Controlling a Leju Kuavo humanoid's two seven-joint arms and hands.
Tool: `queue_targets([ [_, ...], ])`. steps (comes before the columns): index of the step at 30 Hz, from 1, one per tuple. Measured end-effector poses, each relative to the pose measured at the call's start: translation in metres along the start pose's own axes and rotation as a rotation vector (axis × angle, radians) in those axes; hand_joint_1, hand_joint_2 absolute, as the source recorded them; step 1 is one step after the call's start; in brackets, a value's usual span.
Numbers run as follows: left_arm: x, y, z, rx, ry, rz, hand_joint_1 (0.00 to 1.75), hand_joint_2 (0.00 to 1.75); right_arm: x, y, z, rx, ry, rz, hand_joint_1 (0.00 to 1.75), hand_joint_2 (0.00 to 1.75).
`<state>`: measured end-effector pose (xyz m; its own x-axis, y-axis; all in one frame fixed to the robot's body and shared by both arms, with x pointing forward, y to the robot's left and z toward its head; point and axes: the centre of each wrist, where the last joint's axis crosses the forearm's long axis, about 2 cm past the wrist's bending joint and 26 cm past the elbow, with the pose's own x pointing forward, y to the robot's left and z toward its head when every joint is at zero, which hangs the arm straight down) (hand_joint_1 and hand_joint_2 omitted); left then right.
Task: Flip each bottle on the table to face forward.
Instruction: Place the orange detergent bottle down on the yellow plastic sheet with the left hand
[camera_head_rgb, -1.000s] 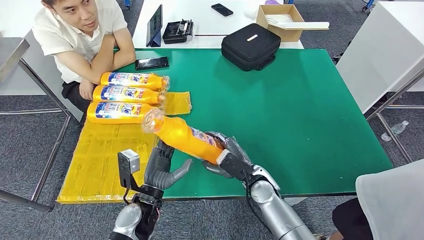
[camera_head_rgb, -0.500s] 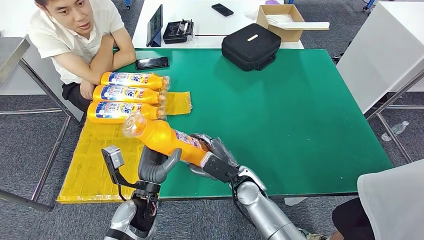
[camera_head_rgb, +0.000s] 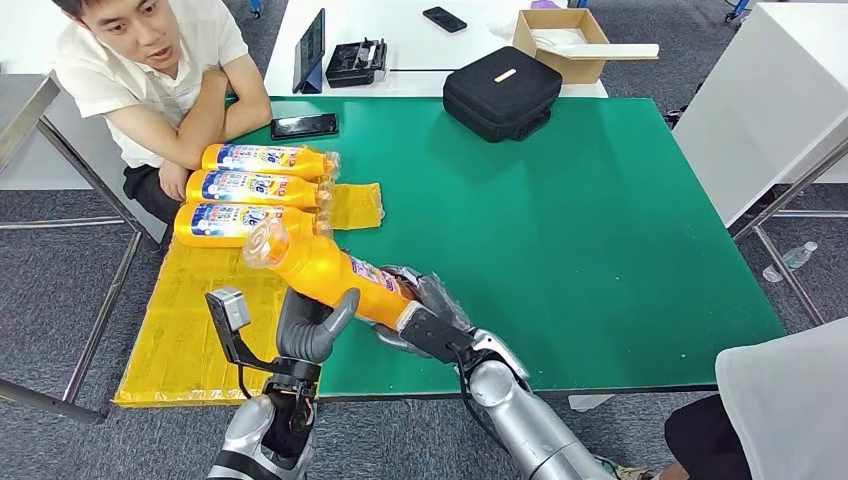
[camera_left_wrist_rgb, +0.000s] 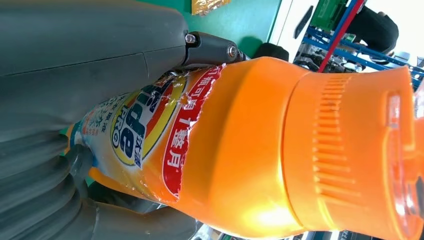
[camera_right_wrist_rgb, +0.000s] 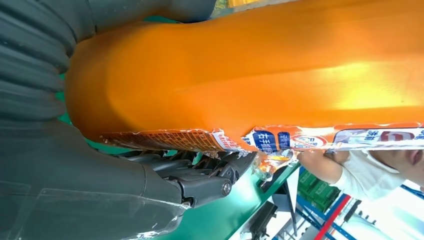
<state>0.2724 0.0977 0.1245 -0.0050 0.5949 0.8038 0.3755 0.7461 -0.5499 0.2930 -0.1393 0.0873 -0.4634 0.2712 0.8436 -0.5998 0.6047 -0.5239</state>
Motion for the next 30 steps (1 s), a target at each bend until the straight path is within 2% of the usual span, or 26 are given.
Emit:
queue_targets([
  [1, 0.0, 0.0, 0.0, 0.0, -0.001, -0.004, 1.75, 1.75, 0.0, 0.0, 0.0, 0.0, 0.001, -0.001, 0.15, 1.75],
  [2, 0.0, 0.0, 0.0, -0.001, -0.003, -0.009, 1.75, 1.75, -0.001, 0.001, 0.001, 0.0, 0.002, -0.002, 0.02, 1.75],
  [10, 0.004, -0.002, 0.0, -0.008, -0.029, -0.067, 1.75, 1.75, -0.004, 0.013, 0.01, -0.017, 0.047, 0.015, 0.0, 1.75],
  [16, 0.013, -0.002, 0.002, 0.019, -0.073, -0.262, 1.75, 1.75, -0.009, 0.02, 0.021, -0.087, 0.179, 0.245, 0.0, 1.75],
  [18, 0.019, -0.002, 0.003, 0.03, -0.1, -0.383, 1.75, 1.75, -0.012, 0.02, 0.027, -0.111, 0.225, 0.348, 0.0, 1.75],
  [24, 0.044, 0.0, 0.003, 0.087, -0.236, -0.924, 1.75, 1.75, -0.025, 0.011, 0.052, -0.191, 0.365, 0.599, 0.0, 1.75],
  [30, 0.067, 0.002, 0.006, 0.146, -0.335, -1.362, 1.75, 1.75, -0.027, -0.018, 0.067, -0.308, 0.442, 0.714, 0.0, 1.75],
])
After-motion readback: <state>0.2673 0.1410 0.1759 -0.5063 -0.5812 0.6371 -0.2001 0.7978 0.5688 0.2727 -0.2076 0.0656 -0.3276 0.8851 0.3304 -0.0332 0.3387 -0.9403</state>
